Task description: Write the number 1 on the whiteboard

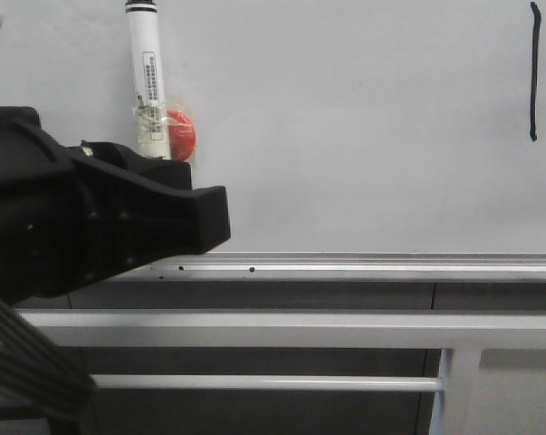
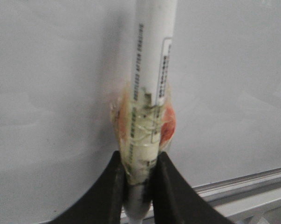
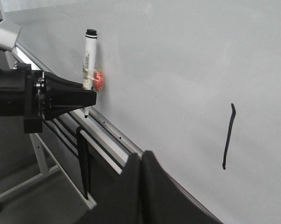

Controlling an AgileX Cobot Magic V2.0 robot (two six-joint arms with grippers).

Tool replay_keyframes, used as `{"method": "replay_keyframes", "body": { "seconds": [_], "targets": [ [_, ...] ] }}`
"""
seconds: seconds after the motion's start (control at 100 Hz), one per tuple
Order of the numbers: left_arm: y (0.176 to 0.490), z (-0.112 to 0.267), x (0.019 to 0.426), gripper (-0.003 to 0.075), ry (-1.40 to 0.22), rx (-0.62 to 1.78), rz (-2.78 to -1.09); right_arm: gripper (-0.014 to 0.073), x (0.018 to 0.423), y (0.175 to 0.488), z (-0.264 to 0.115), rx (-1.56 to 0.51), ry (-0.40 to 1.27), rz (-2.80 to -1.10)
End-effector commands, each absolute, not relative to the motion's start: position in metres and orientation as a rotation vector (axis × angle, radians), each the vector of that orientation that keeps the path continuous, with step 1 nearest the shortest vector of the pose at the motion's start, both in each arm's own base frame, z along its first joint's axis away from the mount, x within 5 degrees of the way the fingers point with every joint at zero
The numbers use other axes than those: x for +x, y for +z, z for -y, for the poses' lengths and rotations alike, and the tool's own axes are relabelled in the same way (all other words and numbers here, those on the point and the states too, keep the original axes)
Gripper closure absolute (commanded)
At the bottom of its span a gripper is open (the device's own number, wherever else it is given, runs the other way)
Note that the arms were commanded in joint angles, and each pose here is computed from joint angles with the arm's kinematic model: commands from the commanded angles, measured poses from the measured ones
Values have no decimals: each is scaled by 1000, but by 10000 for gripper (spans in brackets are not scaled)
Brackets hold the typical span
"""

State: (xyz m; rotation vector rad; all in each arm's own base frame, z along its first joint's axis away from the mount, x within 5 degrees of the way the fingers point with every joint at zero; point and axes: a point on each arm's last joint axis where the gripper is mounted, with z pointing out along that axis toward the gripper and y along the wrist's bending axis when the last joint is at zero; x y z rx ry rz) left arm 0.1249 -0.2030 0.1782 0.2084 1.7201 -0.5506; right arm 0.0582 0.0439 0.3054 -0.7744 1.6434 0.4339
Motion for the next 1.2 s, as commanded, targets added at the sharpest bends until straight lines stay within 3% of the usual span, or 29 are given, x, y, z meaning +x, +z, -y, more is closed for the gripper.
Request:
{"method": "replay_keyframes", "body": {
  "seconds": [0.0, 0.98, 1.19],
  "targets": [
    [203, 202, 131, 741, -578, 147, -1518, 658, 58, 318, -45, -788, 428, -1554],
    [198, 198, 148, 741, -517, -25, -1657, 658, 58, 318, -45, -789, 422, -1550],
    [201, 204, 146, 741, -551, 45, -1630, 658, 58, 318, -45, -789, 422, -1550]
  ]
}}
